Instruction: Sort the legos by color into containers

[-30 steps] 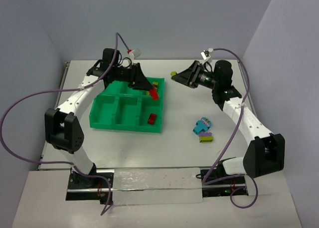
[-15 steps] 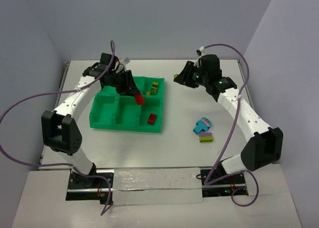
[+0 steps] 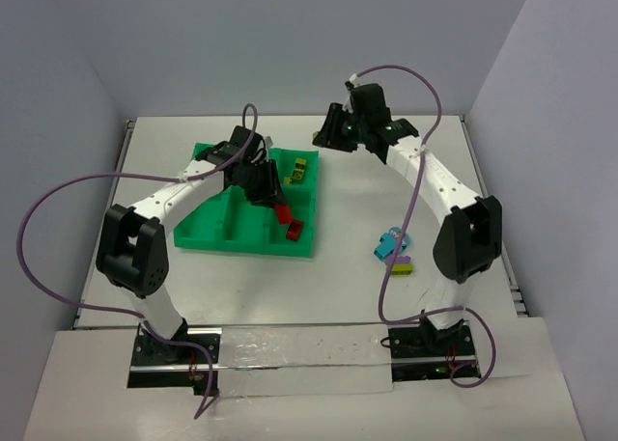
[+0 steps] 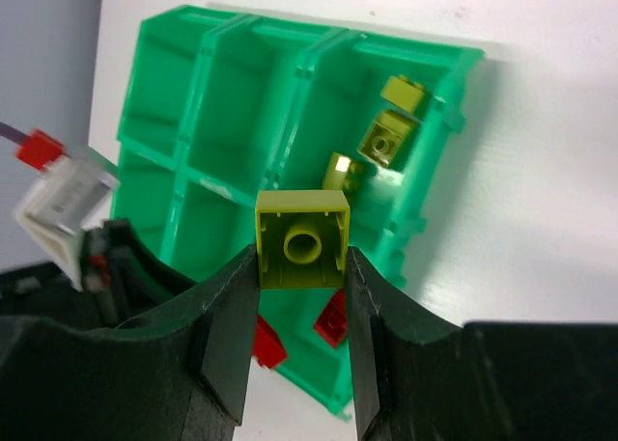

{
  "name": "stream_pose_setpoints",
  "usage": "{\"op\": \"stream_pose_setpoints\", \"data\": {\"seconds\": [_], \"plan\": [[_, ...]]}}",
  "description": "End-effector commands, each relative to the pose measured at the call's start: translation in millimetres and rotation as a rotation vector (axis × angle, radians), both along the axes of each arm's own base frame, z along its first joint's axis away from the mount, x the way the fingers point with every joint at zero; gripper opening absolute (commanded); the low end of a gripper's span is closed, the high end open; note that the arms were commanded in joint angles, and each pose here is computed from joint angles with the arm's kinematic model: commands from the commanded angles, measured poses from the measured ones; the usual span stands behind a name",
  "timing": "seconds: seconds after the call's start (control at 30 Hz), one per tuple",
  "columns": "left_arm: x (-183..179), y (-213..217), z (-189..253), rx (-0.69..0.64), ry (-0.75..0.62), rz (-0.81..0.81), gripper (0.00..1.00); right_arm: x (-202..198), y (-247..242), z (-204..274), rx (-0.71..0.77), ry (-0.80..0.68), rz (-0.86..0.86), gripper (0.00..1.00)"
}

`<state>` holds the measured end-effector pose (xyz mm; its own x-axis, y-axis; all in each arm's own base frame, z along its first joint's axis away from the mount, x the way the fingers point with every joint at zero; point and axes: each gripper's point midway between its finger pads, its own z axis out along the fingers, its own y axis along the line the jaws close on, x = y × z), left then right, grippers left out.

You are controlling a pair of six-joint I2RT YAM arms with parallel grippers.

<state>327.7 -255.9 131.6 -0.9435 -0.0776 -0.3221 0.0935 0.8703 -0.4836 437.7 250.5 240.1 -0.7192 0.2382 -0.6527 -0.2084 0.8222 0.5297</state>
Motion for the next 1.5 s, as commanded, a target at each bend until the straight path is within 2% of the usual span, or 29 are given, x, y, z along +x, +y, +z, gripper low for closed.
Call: {"op": "stream_pose_setpoints", "data": {"seconds": [0.0,0.13,0.2,0.27,0.3,0.37,0.4,0.47,0.53,0.57,0.63,0.73,0.83,1.07,1.17,1.23,1.27,1.33,1.37,1.47], "plan": [[19,-10,7,-0.008,-0.074,0.036,0.37,17,21,-11,-0.018,-0.001,0.021,0.00],[19,-16,15,-0.016,-0.085,0.007,0.60,24,38,-24,-0.018,0.018,0.040,0.00],[19,-15,22,-0.005,-0.090,-0.008,0.66,27,47,-32,-0.022,0.027,0.049,0.00],[15,-11,28,0.011,-0.094,-0.015,0.81,29,55,-43,-0.036,0.046,0.062,0.00],[15,-11,33,0.006,-0.105,-0.014,0.82,30,56,-39,-0.034,0.038,0.063,0.00],[12,-5,44,0.020,-0.119,-0.015,0.89,32,64,-51,-0.043,0.056,0.074,0.08],[13,-5,50,0.017,-0.134,-0.012,0.90,33,65,-48,-0.039,0.050,0.075,0.08],[11,-2,64,0.018,-0.154,-0.005,0.90,36,70,-57,-0.041,0.067,0.079,0.20],[14,0,86,0.004,-0.203,0.012,0.90,41,71,-56,-0.041,0.065,0.071,0.39],[15,1,90,0.004,-0.213,0.018,0.90,41,71,-57,-0.042,0.068,0.070,0.41],[19,2,111,-0.015,-0.252,0.032,0.90,43,71,-53,-0.043,0.063,0.069,0.54],[25,1,133,-0.030,-0.291,0.043,0.90,43,70,-45,-0.047,0.049,0.066,0.62],[30,3,152,-0.043,-0.336,0.060,0.90,42,63,-30,-0.059,0.018,0.050,0.64],[37,9,166,-0.035,-0.381,0.073,0.90,21,35,-5,-0.112,-0.036,0.019,0.63],[40,7,168,-0.041,-0.394,0.062,0.90,-5,2,22,-0.116,-0.096,-0.026,0.63],[43,5,168,-0.043,-0.397,0.052,0.90,-20,-28,-1,-0.156,-0.051,-0.073,0.63],[44,4,170,-0.045,-0.403,0.049,0.90,-28,-45,15,-0.146,-0.080,-0.106,0.63],[45,2,171,-0.054,-0.406,0.042,0.90,-44,-69,9,-0.164,-0.068,-0.148,0.63],[46,0,171,-0.060,-0.408,0.039,0.90,-65,-92,-13,-0.192,-0.015,-0.188,0.63],[48,-2,170,-0.074,-0.414,0.037,0.89,-104,-142,-29,-0.215,0.038,-0.310,0.63]]}}
